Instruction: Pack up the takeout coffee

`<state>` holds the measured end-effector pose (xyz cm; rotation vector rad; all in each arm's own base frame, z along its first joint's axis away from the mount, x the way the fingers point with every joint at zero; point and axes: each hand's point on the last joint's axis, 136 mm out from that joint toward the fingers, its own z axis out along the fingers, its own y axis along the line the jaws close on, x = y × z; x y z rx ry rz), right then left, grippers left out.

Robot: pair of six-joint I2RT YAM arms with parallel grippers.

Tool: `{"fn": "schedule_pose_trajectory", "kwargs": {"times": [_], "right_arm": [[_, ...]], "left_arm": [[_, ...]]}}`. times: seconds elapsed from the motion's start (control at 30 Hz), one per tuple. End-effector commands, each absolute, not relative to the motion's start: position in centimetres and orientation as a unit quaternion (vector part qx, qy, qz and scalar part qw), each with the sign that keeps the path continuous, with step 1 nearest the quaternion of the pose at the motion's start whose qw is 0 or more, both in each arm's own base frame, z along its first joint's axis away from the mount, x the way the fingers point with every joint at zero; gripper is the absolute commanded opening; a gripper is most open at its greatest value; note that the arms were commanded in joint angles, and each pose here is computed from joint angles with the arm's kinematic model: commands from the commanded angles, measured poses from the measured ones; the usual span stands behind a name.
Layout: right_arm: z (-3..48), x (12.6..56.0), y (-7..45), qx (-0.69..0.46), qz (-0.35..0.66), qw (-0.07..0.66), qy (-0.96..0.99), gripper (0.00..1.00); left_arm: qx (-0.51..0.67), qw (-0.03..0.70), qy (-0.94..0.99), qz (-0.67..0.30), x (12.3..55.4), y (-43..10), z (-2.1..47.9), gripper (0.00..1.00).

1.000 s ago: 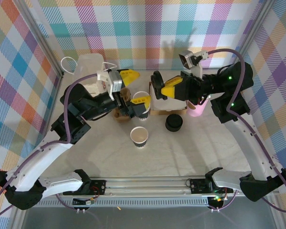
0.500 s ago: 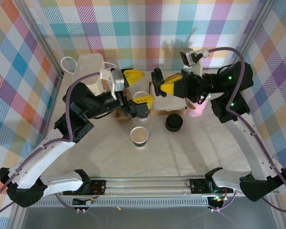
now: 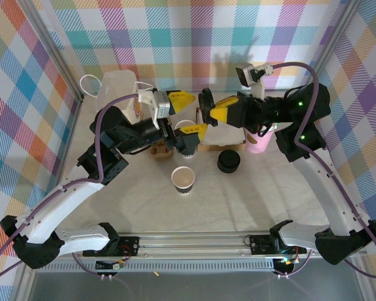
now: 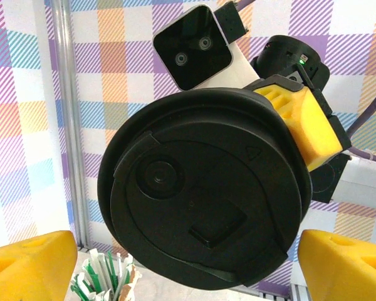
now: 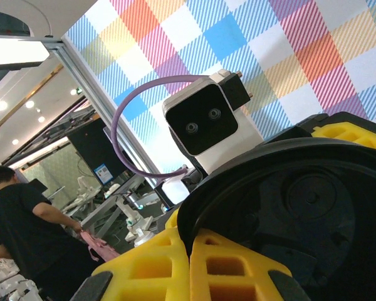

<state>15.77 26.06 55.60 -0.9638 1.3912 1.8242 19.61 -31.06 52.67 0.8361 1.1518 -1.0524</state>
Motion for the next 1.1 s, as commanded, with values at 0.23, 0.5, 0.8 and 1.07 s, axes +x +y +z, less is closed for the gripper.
{"fn": "schedule_pose_trajectory", "kwargs": {"times": [0.23, 0.5, 0.8, 1.07], "right_arm": [[55.8, 15.6, 26.5, -0.376, 0.7, 0.321, 0.515, 0.0], [55.8, 15.6, 26.8, -0.377, 0.703, 0.316, 0.514, 0.0], [55.6, 15.7, 27.1, -0.376, 0.705, 0.313, 0.514, 0.0], [55.5, 15.9, 27.2, -0.372, 0.702, 0.32, 0.515, 0.0]], "left_arm": [[0.371, 0.652, 0.464, -0.472, 18.6, -31.2, 55.3, 0.82], [0.378, 0.648, 0.46, -0.475, 18.3, -31.3, 55.3, 0.74], [0.373, 0.651, 0.461, -0.474, 18.5, -31.2, 55.3, 0.75], [0.366, 0.654, 0.461, -0.474, 18.6, -31.1, 55.3, 0.75]]}}
